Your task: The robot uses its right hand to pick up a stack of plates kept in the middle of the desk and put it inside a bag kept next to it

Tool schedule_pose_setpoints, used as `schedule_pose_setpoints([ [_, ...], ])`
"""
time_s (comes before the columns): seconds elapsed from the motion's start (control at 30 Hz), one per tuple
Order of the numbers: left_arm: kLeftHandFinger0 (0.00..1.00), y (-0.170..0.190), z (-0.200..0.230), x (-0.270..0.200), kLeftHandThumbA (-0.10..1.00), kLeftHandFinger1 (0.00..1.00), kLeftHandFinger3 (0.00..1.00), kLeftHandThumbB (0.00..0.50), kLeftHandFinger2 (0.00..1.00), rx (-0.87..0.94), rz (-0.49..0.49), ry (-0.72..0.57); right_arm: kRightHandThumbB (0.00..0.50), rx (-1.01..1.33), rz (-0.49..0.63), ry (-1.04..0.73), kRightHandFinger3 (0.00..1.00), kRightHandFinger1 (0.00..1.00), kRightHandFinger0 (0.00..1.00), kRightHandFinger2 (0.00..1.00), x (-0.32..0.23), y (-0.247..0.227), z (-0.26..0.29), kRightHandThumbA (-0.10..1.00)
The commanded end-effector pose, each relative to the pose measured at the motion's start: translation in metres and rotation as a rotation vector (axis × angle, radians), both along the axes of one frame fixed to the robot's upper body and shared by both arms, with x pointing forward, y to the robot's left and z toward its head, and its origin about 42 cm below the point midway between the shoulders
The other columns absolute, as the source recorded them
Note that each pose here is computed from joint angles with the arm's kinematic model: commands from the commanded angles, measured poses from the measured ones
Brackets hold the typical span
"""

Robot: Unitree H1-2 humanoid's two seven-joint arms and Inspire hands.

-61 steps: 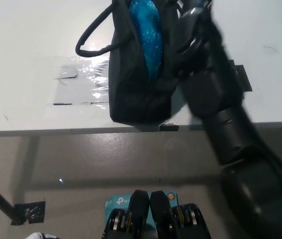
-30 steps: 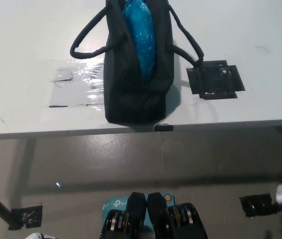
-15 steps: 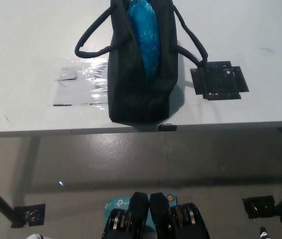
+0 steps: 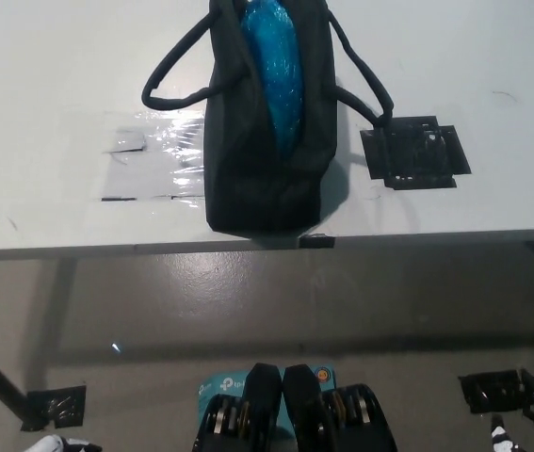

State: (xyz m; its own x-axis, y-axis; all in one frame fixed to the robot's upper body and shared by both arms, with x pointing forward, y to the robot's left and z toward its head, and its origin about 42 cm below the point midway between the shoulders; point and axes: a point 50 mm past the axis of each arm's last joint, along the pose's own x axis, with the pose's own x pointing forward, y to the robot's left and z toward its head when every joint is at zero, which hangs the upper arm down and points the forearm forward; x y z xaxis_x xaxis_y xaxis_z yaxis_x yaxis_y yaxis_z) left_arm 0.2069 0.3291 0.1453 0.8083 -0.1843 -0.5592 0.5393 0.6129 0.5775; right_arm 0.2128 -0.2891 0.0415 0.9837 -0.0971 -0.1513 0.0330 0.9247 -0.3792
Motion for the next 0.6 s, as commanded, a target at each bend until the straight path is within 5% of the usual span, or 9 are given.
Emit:
schedule_pose_setpoints([
  [0.0, 0.77, 0.004, 0.011, -0.003, 0.18, 0.74, 0.96, 0.000, 0.83, 0.016, 0.003, -0.023, 0.343, -0.057, 0.005, -0.195, 1.00, 1.00, 0.91, 1.00, 0.004, -0.006, 0.017, 0.44],
  [0.43, 0.75, 0.002, 0.014, 0.001, 0.17, 0.74, 0.94, 0.000, 0.84, -0.007, 0.013, -0.044, 0.302, -0.085, 0.004, -0.200, 1.00, 1.00, 0.92, 1.00, 0.012, -0.009, 0.021, 0.32],
  [0.57, 0.76, 0.002, 0.016, 0.000, 0.18, 0.75, 0.94, 0.000, 0.85, -0.003, 0.012, -0.048, 0.308, -0.121, 0.012, -0.189, 1.00, 1.00, 0.96, 1.00, 0.014, -0.009, 0.024, 0.37],
])
